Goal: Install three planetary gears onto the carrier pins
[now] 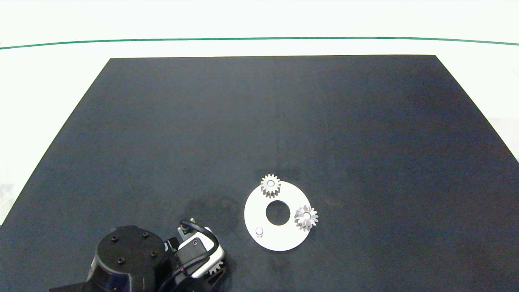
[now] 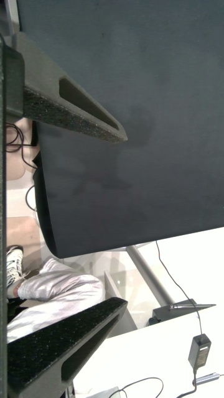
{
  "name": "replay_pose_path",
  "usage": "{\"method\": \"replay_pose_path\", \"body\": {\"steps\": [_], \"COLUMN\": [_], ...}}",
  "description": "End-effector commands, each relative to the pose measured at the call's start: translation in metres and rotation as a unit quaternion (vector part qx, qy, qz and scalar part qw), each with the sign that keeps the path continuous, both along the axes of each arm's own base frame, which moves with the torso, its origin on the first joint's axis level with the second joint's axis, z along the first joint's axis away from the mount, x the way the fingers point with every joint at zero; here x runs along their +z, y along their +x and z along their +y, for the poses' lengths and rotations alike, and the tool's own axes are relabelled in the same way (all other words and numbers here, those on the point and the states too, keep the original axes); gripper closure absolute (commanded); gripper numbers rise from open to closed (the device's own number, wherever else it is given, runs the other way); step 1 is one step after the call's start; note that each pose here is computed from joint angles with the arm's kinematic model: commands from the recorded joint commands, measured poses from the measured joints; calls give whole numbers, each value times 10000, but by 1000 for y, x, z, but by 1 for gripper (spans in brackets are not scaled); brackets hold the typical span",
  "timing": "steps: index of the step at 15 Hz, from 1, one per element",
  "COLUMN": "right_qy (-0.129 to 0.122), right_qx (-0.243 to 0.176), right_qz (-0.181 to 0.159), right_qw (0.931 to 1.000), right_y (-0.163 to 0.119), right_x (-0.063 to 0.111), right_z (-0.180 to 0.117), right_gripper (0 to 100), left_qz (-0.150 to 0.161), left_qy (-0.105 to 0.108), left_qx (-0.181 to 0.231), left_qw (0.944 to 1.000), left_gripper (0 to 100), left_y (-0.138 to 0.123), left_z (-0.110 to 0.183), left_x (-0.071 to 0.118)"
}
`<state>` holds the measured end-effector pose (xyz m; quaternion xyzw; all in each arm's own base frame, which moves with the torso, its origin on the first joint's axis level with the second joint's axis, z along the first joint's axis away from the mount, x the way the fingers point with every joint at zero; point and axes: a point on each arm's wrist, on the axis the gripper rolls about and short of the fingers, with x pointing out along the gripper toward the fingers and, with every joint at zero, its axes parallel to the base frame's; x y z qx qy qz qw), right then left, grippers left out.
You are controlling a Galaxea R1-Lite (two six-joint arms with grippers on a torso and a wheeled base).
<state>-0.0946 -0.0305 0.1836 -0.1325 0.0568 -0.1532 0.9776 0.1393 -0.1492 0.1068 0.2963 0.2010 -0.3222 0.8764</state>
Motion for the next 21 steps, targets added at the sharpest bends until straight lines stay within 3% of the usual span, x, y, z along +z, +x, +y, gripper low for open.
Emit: {"method": "replay_pose_path", "body": {"steps": [1,6,8,12,18,21], "right_qy": [-17,-21,-24,-38,-65,-86], "right_qx": [-13,-13,-13,-12,-49,-56], "right_qz": [33,56,71,103,176,246], "right_qw": [10000,10000,10000,9999,9998,9996], "right_y": [0,1,1,2,4,6], "right_x": [0,0,-1,-2,-5,-8], "right_z": [0,0,0,0,1,2], "right_gripper": [0,0,0,0,0,0], "left_qz": [-71,-195,-120,-273,-445,-380], "left_qy": [-34,-147,-47,-229,-332,-241], "left_qx": [-26,-252,-303,-325,-405,-609], "left_qw": [10000,9994,9995,9988,9976,9971], "left_gripper": [87,90,90,90,90,90], "left_y": [-2,-5,-5,-3,-6,-10], "left_z": [-1,-12,-15,-20,-32,-44], "left_x": [3,21,32,58,69,64]}}
